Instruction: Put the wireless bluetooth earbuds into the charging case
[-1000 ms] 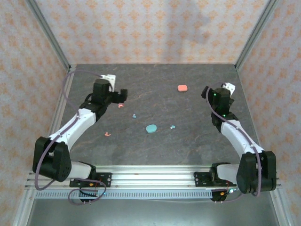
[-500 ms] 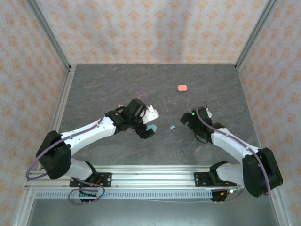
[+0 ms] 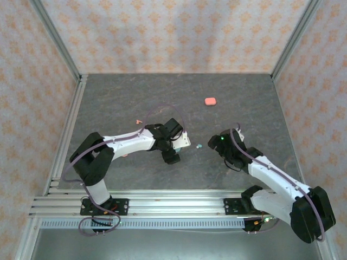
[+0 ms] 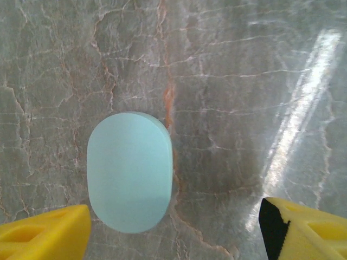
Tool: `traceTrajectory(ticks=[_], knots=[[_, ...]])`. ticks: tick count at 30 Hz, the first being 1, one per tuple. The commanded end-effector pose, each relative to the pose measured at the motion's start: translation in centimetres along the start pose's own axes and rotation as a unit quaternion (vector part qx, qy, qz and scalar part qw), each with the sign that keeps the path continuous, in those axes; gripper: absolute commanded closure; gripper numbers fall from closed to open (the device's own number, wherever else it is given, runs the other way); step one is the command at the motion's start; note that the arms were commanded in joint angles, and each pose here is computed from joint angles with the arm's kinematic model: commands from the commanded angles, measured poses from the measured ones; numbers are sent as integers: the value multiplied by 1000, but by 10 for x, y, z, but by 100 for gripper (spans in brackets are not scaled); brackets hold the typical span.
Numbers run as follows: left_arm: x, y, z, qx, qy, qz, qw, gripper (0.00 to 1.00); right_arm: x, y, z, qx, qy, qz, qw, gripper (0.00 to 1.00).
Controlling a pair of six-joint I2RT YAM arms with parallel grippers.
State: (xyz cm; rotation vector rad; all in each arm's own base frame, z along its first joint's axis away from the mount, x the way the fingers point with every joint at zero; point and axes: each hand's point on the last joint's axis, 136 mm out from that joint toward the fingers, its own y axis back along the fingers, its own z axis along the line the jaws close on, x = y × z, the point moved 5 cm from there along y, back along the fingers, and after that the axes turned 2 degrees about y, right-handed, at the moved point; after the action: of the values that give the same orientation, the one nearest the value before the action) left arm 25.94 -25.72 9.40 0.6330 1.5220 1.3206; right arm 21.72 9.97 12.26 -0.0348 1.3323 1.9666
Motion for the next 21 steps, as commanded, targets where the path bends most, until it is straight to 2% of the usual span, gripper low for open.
traceTrajectory(ticks=[1,9,17,21], knots=[[-3,3,13,-25,28,6,999,19,4,4,-12,25,9,0,1000,13],[-1,-4,24,-11,46,18,999,19,10,9,-21,20,-4,1,1000,13],[6,-13,27,15,43,72,996,21,12,13,-24,17,-7,0,1000,13],[11,-18,24,25,37,91,995,26,13,14,-25,14,-14,1,1000,13]])
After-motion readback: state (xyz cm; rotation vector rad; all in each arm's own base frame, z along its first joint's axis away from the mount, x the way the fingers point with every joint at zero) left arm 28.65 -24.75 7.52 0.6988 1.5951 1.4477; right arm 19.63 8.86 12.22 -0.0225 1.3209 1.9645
